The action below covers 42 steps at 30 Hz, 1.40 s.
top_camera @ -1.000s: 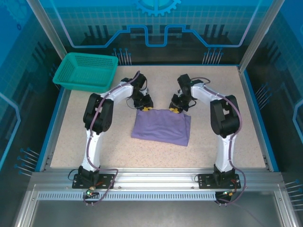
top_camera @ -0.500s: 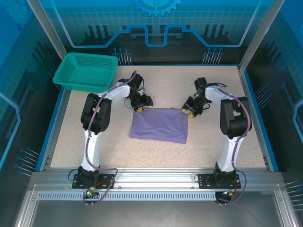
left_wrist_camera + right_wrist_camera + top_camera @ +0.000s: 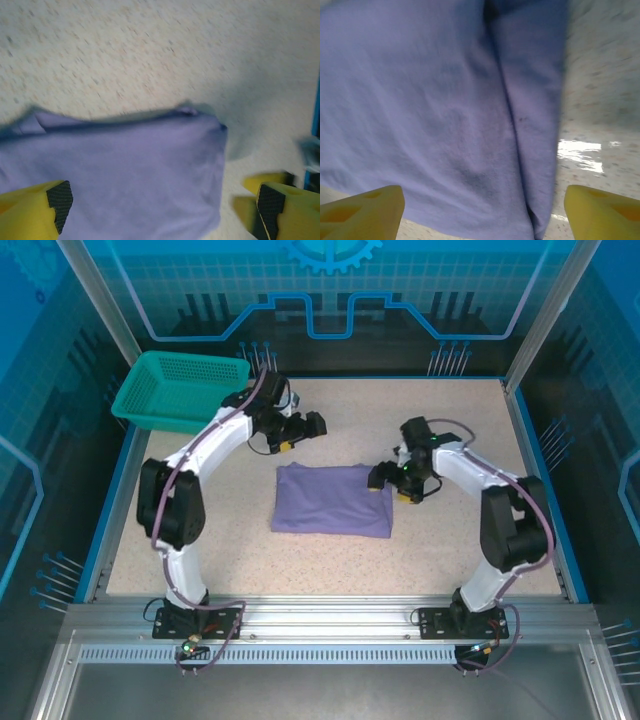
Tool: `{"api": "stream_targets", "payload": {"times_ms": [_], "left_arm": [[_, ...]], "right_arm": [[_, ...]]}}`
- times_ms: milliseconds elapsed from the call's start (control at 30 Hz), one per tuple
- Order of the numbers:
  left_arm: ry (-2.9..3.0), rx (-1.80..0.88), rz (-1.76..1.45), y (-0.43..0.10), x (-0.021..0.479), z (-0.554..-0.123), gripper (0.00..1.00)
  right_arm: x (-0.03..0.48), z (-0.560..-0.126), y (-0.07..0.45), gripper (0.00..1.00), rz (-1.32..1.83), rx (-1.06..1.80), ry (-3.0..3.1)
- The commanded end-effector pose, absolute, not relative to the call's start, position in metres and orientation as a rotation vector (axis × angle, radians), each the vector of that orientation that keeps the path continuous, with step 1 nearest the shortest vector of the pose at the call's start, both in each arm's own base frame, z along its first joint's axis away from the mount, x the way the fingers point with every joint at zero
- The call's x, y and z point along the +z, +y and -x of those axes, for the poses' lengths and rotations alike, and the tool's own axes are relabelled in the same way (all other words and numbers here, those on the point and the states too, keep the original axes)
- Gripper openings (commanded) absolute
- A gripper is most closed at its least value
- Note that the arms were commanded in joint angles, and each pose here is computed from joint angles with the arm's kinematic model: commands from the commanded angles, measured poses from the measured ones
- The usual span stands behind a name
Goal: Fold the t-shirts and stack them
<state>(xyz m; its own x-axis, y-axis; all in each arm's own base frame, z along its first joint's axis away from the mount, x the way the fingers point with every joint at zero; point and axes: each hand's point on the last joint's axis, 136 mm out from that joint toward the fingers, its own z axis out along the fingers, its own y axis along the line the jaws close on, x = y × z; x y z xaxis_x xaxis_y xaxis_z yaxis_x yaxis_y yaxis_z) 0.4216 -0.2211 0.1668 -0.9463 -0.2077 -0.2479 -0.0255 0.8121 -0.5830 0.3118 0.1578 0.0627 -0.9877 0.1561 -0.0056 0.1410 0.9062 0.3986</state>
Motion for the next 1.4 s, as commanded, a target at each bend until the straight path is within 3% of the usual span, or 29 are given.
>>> {"api": "stream_targets", "payload": {"times_ms": [0,133,333,433,567,767,1000,1367], "left_arm": [[2.751,-0.928,0.129,-0.231,0.151,-0.381,0.96],[2.764,-0.843,0.157,-0.211,0.139,-0.355,0.96],[2.672,-0.733,0.234,-0.186,0.16,-0.345,0.97],[2.626,-0.647,0.3,-0.169,0.168,-0.339,0.98],[2.62,-0.533,0.375,-0.148,0.168,-0.329,0.99],[2.658,-0.474,0.408,-0.139,0.17,-0.319,0.99],[2.706,-0.395,0.444,-0.127,0.173,-0.303,0.99],[2.758,-0.261,0.579,-0.103,0.189,-0.28,0.99]], "right_arm": [[0.047,-0.307,0.168,0.81,-0.074,0.541,3.106],[0.021,-0.308,0.174,0.66,-0.048,0.443,3.212],[0.009,-0.314,0.171,0.43,0.009,0.227,3.24],[0.018,-0.335,0.154,0.25,-0.056,0.095,3.187],[0.03,-0.378,0.123,0.12,-0.197,-0.02,3.118],[0.041,-0.462,0.059,0.05,-0.333,-0.187,3.003],[0.052,-0.537,-0.04,0.05,-0.418,-0.333,2.871],[0.061,-0.584,-0.157,0.06,-0.544,-0.404,2.639]]}}
